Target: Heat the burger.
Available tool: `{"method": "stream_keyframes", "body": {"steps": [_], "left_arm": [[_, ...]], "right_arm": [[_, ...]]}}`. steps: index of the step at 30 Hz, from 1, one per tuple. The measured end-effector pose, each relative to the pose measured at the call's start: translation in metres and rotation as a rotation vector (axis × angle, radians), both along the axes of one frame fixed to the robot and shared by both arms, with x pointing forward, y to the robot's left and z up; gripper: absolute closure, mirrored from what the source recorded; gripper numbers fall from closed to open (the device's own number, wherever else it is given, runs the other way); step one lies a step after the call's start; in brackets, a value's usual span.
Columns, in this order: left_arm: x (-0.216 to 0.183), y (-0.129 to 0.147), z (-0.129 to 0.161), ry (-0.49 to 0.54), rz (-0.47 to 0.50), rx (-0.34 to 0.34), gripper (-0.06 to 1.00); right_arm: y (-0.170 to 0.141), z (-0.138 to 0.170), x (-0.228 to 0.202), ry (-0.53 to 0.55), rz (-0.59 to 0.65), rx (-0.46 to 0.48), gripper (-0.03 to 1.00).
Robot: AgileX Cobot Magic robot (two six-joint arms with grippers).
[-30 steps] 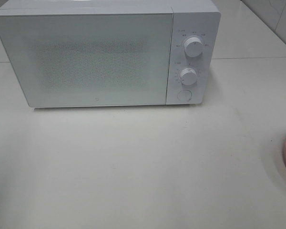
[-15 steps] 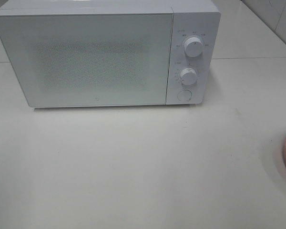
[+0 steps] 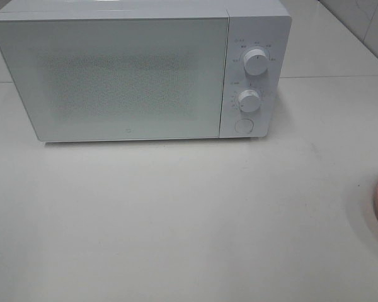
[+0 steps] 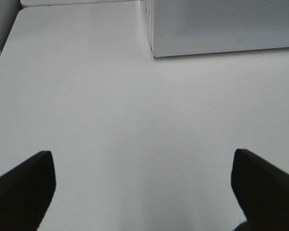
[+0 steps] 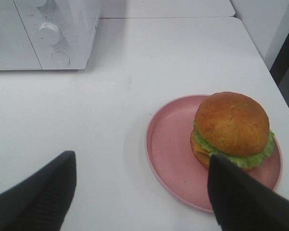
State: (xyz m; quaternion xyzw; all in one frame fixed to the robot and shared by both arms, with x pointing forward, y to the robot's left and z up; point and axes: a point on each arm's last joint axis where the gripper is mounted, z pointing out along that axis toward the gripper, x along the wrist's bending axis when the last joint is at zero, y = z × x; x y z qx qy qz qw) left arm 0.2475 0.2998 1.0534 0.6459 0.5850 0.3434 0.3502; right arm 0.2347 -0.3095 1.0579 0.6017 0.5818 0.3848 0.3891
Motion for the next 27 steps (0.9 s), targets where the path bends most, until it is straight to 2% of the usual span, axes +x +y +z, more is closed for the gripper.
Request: {"method": "stream_keyframes", "body": {"steps": [5,27], "left_arm": [[-0.0132,0.0005,0.0003,-0.086,-0.001,-0.005,0.04],[-0.0140,0.0005,0.0002,-0.091,-0.001,-0.005,0.04]], "right_arm": [[0.0000,0.0000,0.0000,0.000,0.000,0.000,0.24],[0.0000,0.0000,0.0000,0.000,0.000,0.000,0.24]]}}
